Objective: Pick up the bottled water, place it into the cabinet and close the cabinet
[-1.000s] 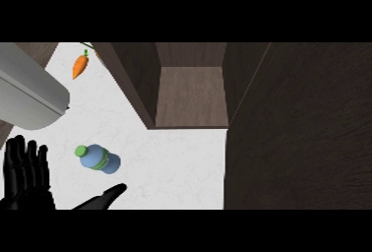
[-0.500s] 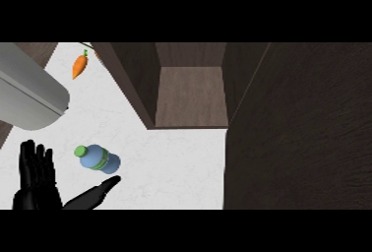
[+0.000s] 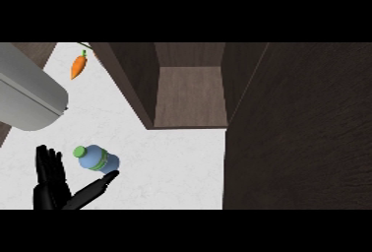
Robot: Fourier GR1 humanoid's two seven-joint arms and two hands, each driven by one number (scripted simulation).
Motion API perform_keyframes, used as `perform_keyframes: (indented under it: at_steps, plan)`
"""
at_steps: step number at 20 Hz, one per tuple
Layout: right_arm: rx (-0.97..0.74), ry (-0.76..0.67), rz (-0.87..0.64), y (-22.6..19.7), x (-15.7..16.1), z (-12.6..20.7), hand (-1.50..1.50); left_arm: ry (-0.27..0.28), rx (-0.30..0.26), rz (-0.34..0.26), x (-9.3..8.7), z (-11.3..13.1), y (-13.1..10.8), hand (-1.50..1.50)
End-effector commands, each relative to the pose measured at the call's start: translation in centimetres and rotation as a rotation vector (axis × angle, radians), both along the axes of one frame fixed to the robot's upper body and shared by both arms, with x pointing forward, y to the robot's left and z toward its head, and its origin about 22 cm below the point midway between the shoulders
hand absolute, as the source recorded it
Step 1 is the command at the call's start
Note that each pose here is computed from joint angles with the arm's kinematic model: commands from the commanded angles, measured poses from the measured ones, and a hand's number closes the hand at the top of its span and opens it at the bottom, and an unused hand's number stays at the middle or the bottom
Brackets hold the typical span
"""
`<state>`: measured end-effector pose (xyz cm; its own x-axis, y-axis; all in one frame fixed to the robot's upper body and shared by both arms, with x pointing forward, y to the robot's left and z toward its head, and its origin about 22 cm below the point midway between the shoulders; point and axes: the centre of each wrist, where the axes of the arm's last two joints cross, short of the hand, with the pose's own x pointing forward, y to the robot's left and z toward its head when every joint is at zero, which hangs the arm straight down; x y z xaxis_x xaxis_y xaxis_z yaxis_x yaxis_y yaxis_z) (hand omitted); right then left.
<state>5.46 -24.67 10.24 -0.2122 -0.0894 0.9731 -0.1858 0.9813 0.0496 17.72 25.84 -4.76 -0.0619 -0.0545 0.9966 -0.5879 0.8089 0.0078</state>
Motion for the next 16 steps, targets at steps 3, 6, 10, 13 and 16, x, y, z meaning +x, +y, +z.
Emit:
perform_keyframes:
  at_steps: [3,6,10,13,16]
  plan:
    - [-0.02,-0.06,0.011,0.0,-2.3,4.0,-1.5,-0.012,0.003,0.041,0.3,-4.4,2.5,-1.5]
    - [0.003,-0.052,0.011,0.7,-1.6,1.9,-1.5,0.025,-0.038,0.023,1.4,-7.1,1.1,-1.5]
    - [-0.007,-0.056,0.018,0.2,-2.8,4.0,-1.5,-0.018,-0.114,-0.064,0.4,-8.4,0.8,-1.5]
    - [0.001,-0.036,0.008,0.3,-2.0,2.4,-1.5,-0.04,-0.159,-0.103,0.6,-10.4,1.1,-1.5]
    - [-0.004,-0.032,0.018,-1.2,-2.5,2.0,-1.5,-0.06,-0.19,-0.121,0.0,-11.4,2.2,-1.5]
